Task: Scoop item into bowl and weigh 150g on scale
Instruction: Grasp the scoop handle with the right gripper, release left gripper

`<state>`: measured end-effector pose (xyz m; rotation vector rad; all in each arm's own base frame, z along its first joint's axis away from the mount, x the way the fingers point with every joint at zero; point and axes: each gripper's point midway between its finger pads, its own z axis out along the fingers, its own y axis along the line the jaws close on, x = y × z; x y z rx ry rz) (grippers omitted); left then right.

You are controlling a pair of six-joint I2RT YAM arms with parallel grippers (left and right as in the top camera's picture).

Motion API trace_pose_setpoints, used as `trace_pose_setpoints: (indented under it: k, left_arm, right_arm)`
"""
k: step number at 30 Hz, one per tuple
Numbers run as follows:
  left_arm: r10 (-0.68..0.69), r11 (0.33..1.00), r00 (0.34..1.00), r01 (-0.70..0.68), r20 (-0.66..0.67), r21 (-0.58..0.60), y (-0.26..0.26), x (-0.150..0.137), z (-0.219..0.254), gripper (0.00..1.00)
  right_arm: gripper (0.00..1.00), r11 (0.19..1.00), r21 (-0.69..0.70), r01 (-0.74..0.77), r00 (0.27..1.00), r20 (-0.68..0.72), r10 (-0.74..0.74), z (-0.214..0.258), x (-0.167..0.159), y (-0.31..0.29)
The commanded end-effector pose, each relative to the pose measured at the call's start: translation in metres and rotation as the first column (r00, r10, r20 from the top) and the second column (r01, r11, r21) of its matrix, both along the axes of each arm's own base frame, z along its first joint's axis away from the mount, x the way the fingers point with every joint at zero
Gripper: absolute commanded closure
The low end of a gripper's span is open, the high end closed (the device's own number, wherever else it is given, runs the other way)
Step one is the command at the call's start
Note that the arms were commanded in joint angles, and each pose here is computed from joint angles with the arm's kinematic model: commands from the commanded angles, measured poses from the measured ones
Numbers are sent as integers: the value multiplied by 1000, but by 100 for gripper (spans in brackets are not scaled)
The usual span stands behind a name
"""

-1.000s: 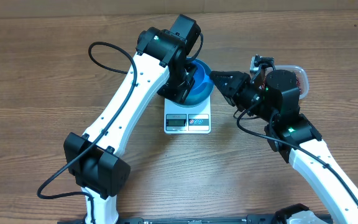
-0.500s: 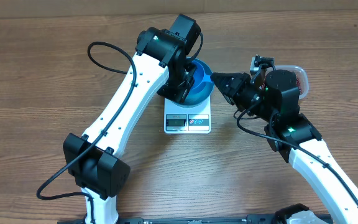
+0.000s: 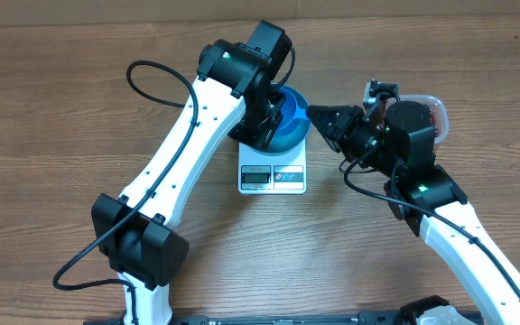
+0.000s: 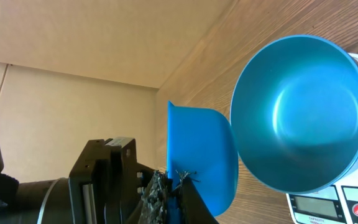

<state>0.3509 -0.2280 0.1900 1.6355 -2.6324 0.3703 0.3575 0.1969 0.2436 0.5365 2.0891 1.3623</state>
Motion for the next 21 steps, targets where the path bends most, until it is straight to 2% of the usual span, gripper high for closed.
trace_pose_setpoints:
  k: [1, 3, 7, 9, 14, 21]
  left_arm:
    - [20, 1000, 998, -20, 60, -6, 3, 3, 19, 77]
    - [18, 1000, 998, -18, 60, -6, 3, 3, 19, 65]
    - [22, 1000, 997, -23, 71, 11, 6, 5, 19, 21]
    - [25, 999, 997, -27, 78, 22, 8, 6, 19, 2]
    - [22, 999, 997, -24, 77, 23, 9, 6, 19, 0]
    - [-49, 998, 994, 45, 102, 34, 14, 7, 24, 0]
  right_arm:
    - [96, 1000, 5, -11, 1000, 27, 11, 11, 1, 2]
    - [96, 1000, 5, -11, 1000, 26, 11, 11, 1, 2]
    - [96, 1000, 5, -11, 1000, 26, 11, 11, 1, 2]
    - [96, 1000, 4, -9, 1000, 26, 9, 11, 1, 2]
    - [96, 1000, 4, -8, 1000, 26, 8, 11, 2, 2]
    - [96, 1000, 2, -7, 1000, 23, 7, 10, 1, 2]
